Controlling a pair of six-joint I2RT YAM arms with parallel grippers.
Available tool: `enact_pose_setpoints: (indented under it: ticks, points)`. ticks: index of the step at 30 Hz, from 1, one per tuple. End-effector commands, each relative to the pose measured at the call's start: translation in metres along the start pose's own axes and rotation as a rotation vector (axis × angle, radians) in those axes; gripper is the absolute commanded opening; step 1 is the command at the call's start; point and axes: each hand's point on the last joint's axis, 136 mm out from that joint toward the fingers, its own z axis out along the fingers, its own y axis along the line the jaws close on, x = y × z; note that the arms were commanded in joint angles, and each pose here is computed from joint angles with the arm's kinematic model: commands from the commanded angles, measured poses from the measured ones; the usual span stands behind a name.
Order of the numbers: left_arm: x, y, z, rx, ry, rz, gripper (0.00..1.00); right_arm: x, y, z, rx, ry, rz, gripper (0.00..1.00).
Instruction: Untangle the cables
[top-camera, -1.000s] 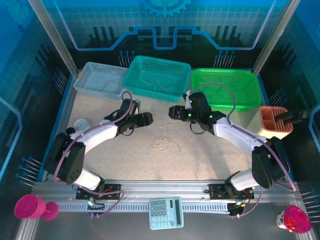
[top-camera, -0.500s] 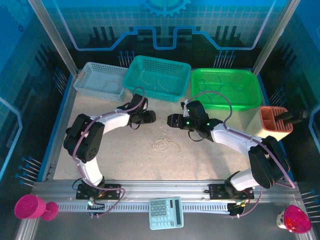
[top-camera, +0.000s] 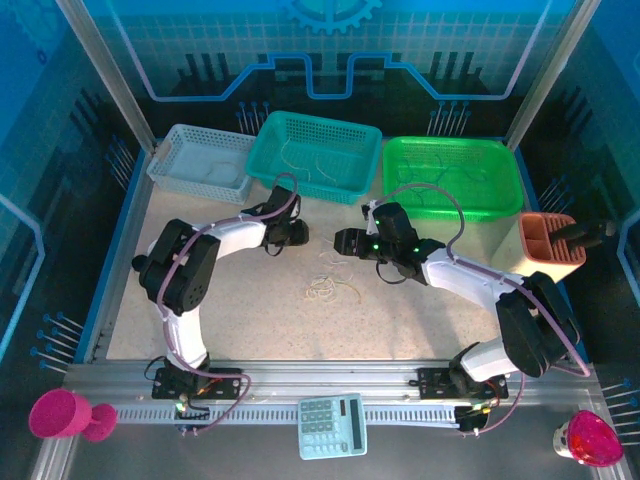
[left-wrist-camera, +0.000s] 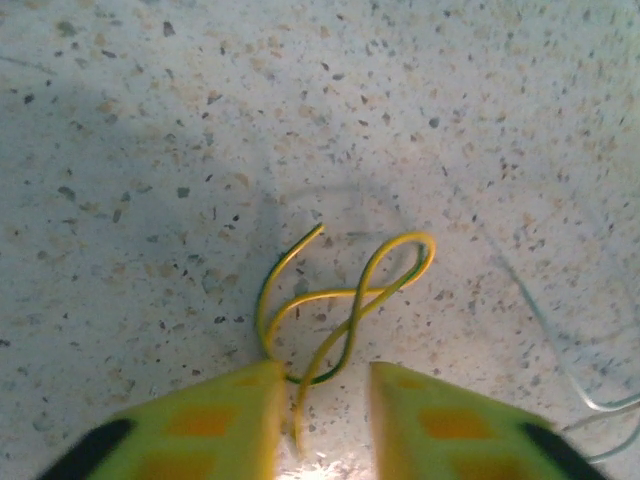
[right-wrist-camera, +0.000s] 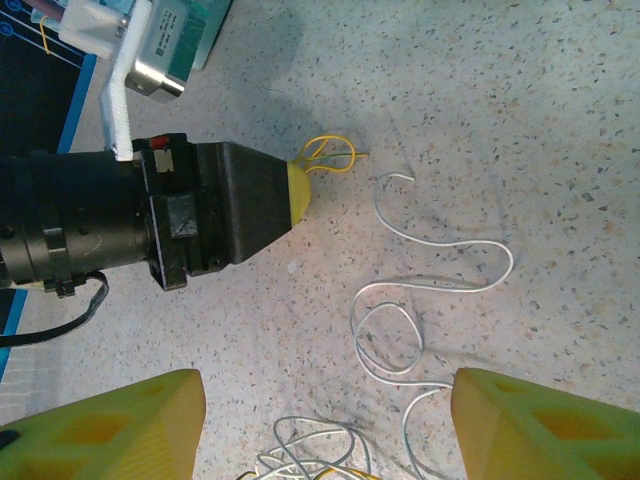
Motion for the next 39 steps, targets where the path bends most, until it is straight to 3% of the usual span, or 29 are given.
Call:
enact_pose_setpoints:
  ticks: [1, 3, 7, 11, 21, 34, 39]
  points:
    - [-0.005, 0.002, 0.002, -0.015, -0.004, 0.027, 0.15, 0.001, 0.010, -0.003, -0.034, -0.008, -0.010, 0.67]
    - [-0.006, 0.001, 0.000, -0.017, -0.007, 0.034, 0.00, 0.000, 0.012, -0.003, -0.040, -0.008, -0.014, 0.67]
    - [-0.013, -0.005, -0.016, 0.003, -0.033, 0.046, 0.00, -0.002, 0.015, -0.003, -0.052, -0.005, -0.025, 0.67]
    - [-0.021, -0.025, -0.053, 0.089, -0.085, 0.059, 0.00, -0.008, 0.024, -0.008, -0.089, -0.015, -0.056, 0.67]
    - [-0.002, -0.085, -0.127, 0.322, -0.156, 0.120, 0.00, -0.040, 0.060, -0.027, -0.280, -0.066, -0.043, 0.68]
    - [0.013, -0.116, -0.144, 0.409, -0.156, 0.148, 0.00, -0.046, 0.064, -0.023, -0.296, -0.083, -0.007, 0.60]
    - [0.016, -0.124, -0.151, 0.438, -0.158, 0.160, 0.00, -0.051, 0.054, -0.014, -0.273, -0.095, 0.018, 0.49]
